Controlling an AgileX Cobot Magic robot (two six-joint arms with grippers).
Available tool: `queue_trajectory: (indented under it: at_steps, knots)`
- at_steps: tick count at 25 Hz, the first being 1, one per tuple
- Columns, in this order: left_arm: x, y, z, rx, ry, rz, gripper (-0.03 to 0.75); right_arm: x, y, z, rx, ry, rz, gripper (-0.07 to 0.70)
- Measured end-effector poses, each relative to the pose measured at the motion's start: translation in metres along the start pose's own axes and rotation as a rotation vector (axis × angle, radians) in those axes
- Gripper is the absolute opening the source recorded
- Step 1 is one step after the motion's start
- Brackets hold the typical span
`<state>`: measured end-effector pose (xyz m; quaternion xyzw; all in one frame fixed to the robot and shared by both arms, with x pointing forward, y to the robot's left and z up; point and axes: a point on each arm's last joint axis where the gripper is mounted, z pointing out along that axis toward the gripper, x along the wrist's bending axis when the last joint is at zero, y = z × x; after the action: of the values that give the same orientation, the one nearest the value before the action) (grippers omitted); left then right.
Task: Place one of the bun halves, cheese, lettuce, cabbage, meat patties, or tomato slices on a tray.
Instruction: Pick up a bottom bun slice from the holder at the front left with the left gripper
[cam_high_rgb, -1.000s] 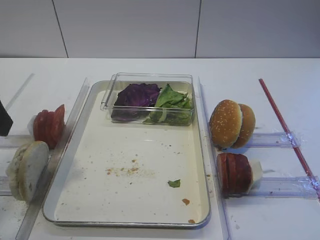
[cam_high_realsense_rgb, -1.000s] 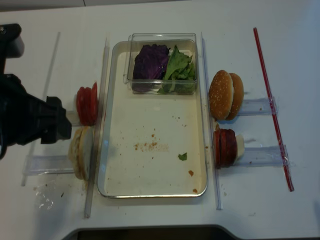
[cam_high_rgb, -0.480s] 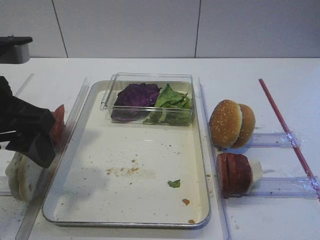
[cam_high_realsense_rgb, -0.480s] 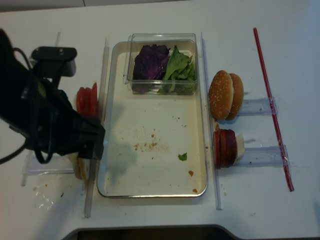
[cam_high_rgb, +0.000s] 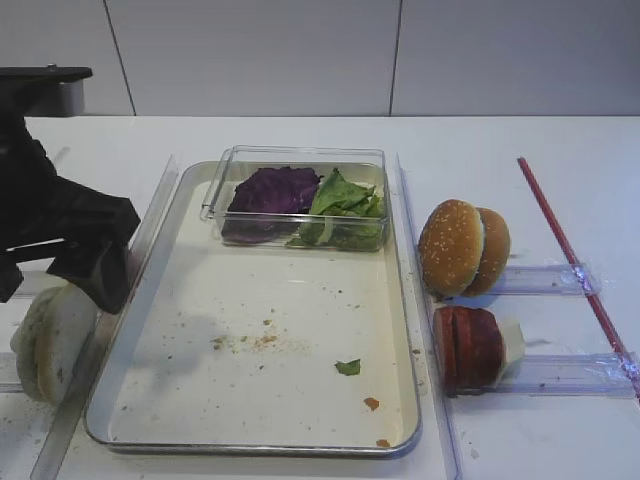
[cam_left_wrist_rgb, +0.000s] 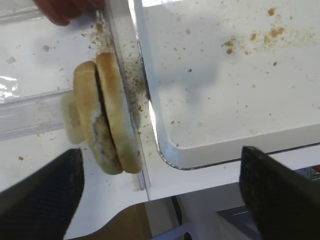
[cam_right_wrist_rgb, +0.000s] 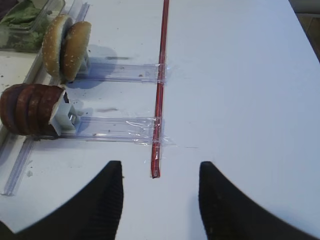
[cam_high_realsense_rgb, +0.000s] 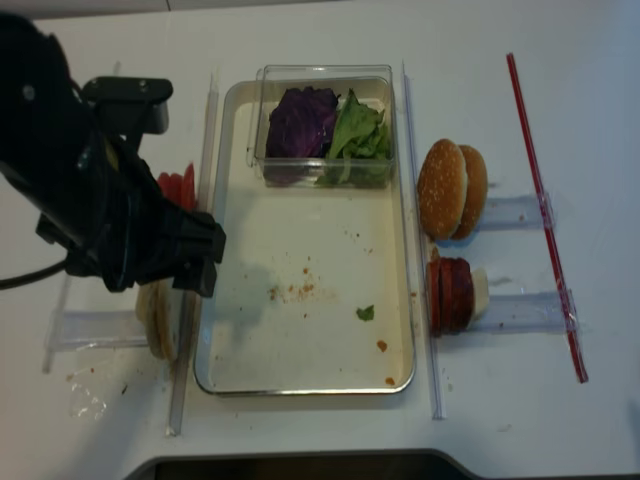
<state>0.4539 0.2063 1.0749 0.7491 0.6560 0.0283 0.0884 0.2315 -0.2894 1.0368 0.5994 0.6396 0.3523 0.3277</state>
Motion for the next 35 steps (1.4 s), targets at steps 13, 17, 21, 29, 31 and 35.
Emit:
queue_trajectory:
  at_steps: [13,17,21,29,31,35]
  knots:
    - [-0.006,0.009,0.019,0.074,-0.013,-0.016,0.559,0.0,0.0,0.0,0.0,0.0,0.0,0.382]
    - [-0.007,0.01,0.023,0.086,-0.01,-0.012,0.493,0.0,0.0,0.0,0.0,0.0,0.0,0.382]
    - [-0.007,0.012,0.026,0.095,-0.007,-0.013,0.475,0.0,0.0,0.0,0.0,0.0,0.0,0.382]
    - [-0.005,0.015,0.031,0.101,0.036,-0.008,0.473,0.0,0.0,0.0,0.0,0.0,0.0,0.382]
    - [-0.004,0.015,0.031,0.1,0.044,-0.01,0.473,0.0,0.0,0.0,0.0,0.0,0.0,0.382]
    - [-0.004,0.016,0.033,0.107,0.046,-0.014,0.473,0.0,0.0,0.0,0.0,0.0,0.0,0.382]
